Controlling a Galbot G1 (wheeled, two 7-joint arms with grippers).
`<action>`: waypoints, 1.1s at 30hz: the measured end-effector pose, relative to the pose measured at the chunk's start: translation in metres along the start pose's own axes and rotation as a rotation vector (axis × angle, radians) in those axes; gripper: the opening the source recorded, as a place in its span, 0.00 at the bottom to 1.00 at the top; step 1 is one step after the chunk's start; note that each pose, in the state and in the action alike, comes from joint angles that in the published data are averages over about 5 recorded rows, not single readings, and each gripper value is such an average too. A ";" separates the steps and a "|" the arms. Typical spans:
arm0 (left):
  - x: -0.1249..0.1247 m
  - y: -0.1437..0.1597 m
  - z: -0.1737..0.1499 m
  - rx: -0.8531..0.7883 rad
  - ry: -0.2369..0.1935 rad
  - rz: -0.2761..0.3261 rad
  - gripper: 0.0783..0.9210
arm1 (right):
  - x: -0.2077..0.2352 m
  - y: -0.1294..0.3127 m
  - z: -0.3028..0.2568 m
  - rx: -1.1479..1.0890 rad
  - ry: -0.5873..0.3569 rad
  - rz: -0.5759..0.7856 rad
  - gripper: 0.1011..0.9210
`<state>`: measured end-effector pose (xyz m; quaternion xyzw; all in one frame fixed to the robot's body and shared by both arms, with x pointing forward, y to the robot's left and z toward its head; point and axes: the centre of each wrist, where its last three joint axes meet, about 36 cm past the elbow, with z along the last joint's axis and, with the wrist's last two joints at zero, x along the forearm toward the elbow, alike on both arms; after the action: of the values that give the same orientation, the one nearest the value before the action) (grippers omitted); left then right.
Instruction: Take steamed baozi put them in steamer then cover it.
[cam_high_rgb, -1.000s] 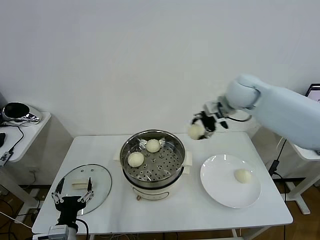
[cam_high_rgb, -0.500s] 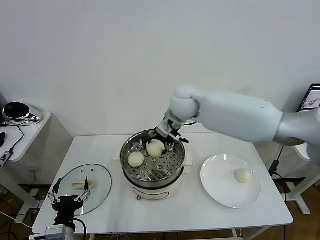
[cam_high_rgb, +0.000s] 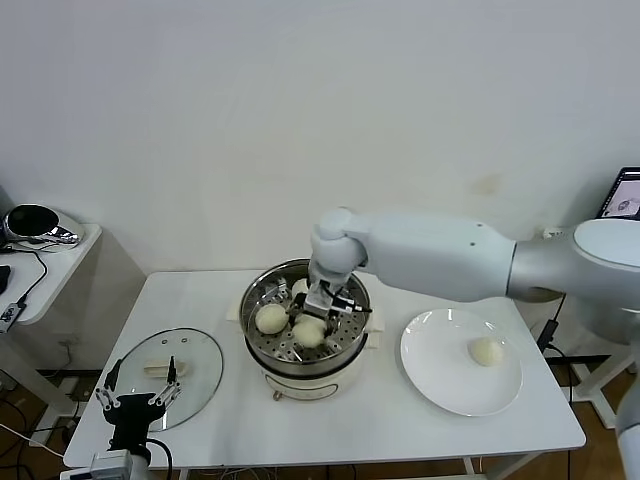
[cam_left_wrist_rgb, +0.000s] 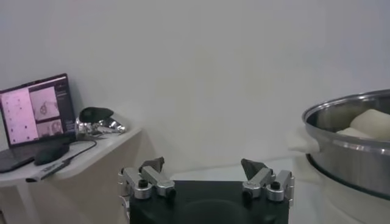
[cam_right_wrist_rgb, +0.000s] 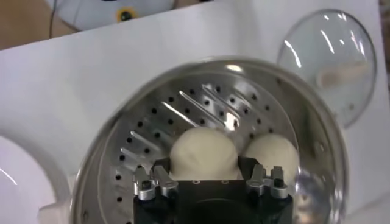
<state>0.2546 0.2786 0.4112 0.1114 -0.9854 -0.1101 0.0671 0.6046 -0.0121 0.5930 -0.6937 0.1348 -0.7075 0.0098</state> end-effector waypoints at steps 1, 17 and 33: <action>0.000 0.000 0.000 0.000 0.000 0.000 0.88 | -0.001 0.000 -0.001 0.009 -0.003 -0.002 0.71; -0.005 0.001 -0.001 -0.005 -0.013 0.003 0.88 | 0.046 0.011 0.010 -0.050 0.040 0.041 0.88; -0.013 -0.001 -0.003 -0.015 -0.030 0.033 0.88 | 0.110 0.163 0.037 -0.789 0.234 0.146 0.88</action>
<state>0.2675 0.2800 0.4124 0.0931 -0.9871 -0.1180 0.0550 0.6083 -0.1976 0.6671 -0.5480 0.4445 -0.6729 -0.2221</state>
